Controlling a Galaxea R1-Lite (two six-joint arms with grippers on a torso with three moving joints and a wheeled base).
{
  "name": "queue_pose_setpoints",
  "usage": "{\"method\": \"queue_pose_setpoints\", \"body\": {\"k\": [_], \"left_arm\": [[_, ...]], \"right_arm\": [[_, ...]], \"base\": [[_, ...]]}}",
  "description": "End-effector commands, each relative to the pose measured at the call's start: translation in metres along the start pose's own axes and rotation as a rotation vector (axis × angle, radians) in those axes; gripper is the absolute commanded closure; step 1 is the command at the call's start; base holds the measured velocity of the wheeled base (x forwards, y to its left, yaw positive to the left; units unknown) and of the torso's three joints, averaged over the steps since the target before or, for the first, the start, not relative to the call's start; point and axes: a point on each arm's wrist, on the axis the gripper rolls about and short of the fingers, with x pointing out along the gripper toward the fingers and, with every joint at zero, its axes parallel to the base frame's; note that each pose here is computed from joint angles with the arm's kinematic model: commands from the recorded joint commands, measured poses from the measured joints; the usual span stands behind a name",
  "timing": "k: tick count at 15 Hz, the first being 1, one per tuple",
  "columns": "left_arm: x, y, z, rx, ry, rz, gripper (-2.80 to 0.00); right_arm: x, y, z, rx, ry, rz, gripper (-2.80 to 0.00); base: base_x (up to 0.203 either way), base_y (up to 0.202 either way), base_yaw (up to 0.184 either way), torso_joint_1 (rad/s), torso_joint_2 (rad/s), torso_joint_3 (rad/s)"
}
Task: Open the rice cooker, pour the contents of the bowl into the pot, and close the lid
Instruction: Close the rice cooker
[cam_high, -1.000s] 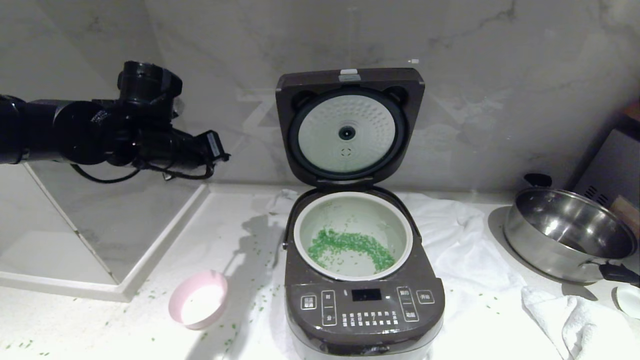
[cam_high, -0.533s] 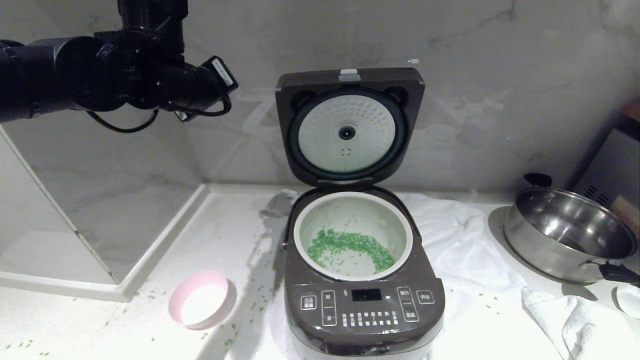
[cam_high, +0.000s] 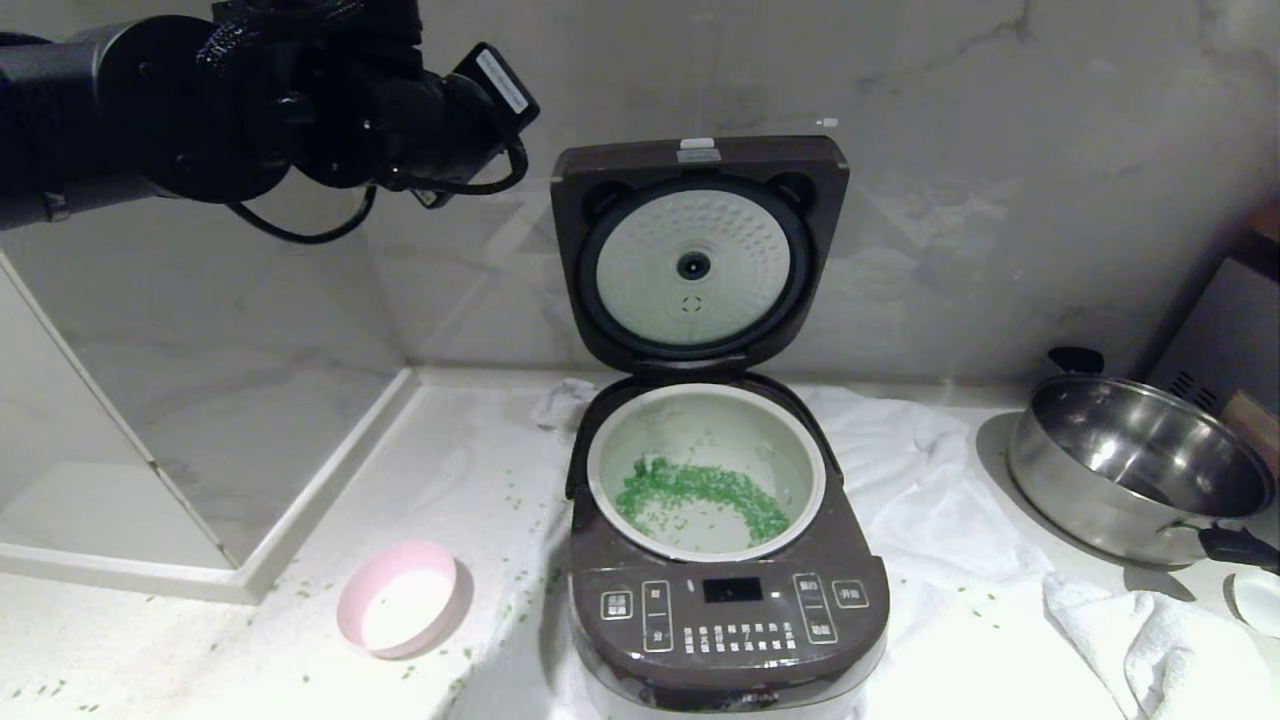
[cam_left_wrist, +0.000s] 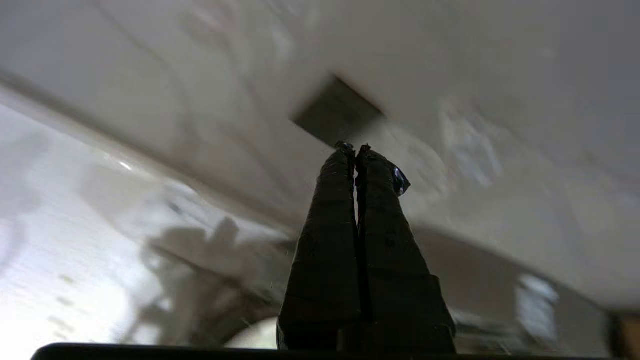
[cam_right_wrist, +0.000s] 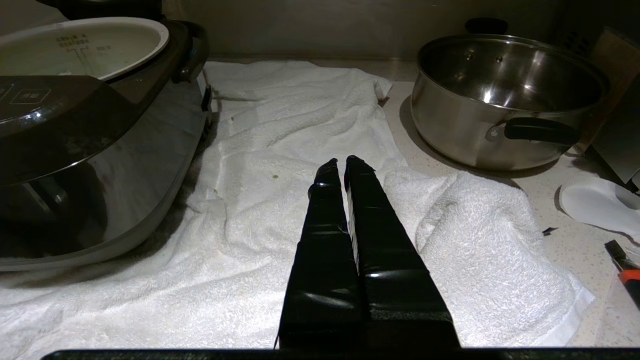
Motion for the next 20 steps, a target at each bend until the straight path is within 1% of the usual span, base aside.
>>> {"method": "queue_pose_setpoints", "body": {"k": [1, 3, 5, 9, 14, 15, 16, 17, 18, 19, 20], "left_arm": [[0.0, -0.01, -0.018, -0.014, 0.046, -0.022, 0.0], [0.004, -0.015, -0.033, -0.007, 0.078, -0.028, 0.0], [0.007, -0.016, -0.039, -0.001, 0.082, -0.017, 0.0], [0.002, -0.013, -0.039, 0.004, 0.096, -0.006, 0.0], [-0.023, -0.004, -0.031, 0.011, 0.117, 0.002, 0.0], [-0.027, -0.002, -0.031, 0.014, 0.123, 0.008, 0.0], [-0.031, 0.001, -0.03, 0.017, 0.128, 0.011, 0.0], [-0.032, 0.003, -0.03, 0.02, 0.129, 0.019, 0.0], [-0.03, 0.006, -0.028, 0.019, 0.122, 0.03, 0.0], [-0.027, 0.008, -0.026, 0.017, 0.115, 0.035, 0.0], [-0.025, 0.008, -0.025, 0.015, 0.108, 0.036, 0.0]], "right_arm": [[0.0, 0.0, 0.0, 0.0, 0.001, 0.001, 0.0], [0.0, 0.0, 0.0, 0.0, 0.0, 0.001, 0.0], [0.0, 0.0, 0.0, -0.006, 0.0, 0.0, 0.0], [0.0, 0.0, 0.0, 0.0, 0.002, 0.001, 0.0], [0.0, 0.0, 0.001, -0.018, -0.004, 0.003, 0.0], [-0.003, 0.0, 0.009, -0.018, -0.03, 0.004, 0.0], [-0.007, 0.0, 0.025, -0.012, -0.073, 0.007, 0.0], [-0.009, 0.0, 0.042, 0.01, -0.094, 0.015, 0.0], [-0.01, 0.0, 0.07, 0.058, -0.115, 0.031, 0.0], [-0.007, 0.0, 0.106, 0.125, -0.131, 0.056, 0.0], [0.003, 0.0, 0.139, 0.188, -0.125, 0.087, 0.0]], "base": [[0.0, 0.0, 0.0, 0.0, 0.0, 0.0], [0.0, 0.0, 0.0, 0.0, 0.0, 0.0], [0.0, 0.0, 0.0, 0.0, 0.0, 0.0], [0.0, 0.0, 0.0, 0.0, 0.0, 0.0], [0.0, 0.0, 0.0, 0.0, 0.0, 0.0], [0.0, 0.0, 0.0, 0.0, 0.0, 0.0], [0.0, 0.0, 0.0, 0.0, 0.0, 0.0], [0.0, 0.0, 0.0, 0.0, 0.0, 0.0], [0.0, 0.0, 0.0, 0.0, 0.0, 0.0], [0.0, 0.0, 0.0, 0.0, 0.0, 0.0], [0.0, 0.0, 0.0, 0.0, 0.0, 0.0]]}}
